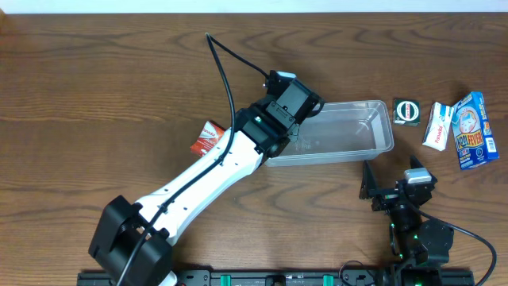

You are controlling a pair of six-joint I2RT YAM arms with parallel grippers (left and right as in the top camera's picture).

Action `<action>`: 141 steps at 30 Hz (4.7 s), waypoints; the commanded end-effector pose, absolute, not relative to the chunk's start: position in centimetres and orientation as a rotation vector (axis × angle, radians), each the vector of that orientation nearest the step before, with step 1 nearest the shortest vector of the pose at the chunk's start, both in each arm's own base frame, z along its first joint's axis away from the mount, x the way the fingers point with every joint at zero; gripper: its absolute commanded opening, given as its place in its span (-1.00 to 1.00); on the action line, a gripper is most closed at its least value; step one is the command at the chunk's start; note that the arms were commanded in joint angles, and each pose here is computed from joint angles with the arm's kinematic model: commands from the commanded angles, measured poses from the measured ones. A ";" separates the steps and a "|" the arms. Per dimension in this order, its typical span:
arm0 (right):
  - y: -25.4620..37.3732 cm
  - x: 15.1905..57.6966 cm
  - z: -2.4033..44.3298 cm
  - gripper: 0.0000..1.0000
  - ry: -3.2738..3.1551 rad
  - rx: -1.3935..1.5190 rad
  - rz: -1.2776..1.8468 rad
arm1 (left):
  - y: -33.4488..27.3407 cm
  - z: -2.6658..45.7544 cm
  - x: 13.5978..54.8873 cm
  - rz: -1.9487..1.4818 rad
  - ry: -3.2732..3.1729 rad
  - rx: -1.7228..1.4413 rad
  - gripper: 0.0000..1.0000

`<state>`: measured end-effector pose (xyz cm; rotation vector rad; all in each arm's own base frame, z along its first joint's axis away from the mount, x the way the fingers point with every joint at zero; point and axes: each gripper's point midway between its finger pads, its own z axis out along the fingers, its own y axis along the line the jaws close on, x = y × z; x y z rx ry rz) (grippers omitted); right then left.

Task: Pack container
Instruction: 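Lift the bottle with the left gripper and carry it over the container, then lower the bottle into the container's left end and release it, then move the left gripper to the Panadol box and grasp it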

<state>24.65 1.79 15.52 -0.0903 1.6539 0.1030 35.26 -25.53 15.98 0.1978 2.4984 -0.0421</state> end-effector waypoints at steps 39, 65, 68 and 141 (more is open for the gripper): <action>1.5 24.7 15.4 0.98 1.658 -0.082 0.096 | -24.2 12.8 34.3 0.037 2.569 0.151 -0.44; 1.5 24.7 15.4 0.98 1.658 -0.082 0.096 | -24.3 10.6 34.4 0.072 2.608 0.138 -0.43; 1.5 24.7 15.4 0.98 1.658 -0.082 0.097 | -24.3 10.6 34.4 0.072 2.607 0.138 -0.42; 1.5 24.7 15.4 0.98 1.658 -0.082 0.096 | -23.5 13.1 37.0 0.074 2.511 0.146 0.16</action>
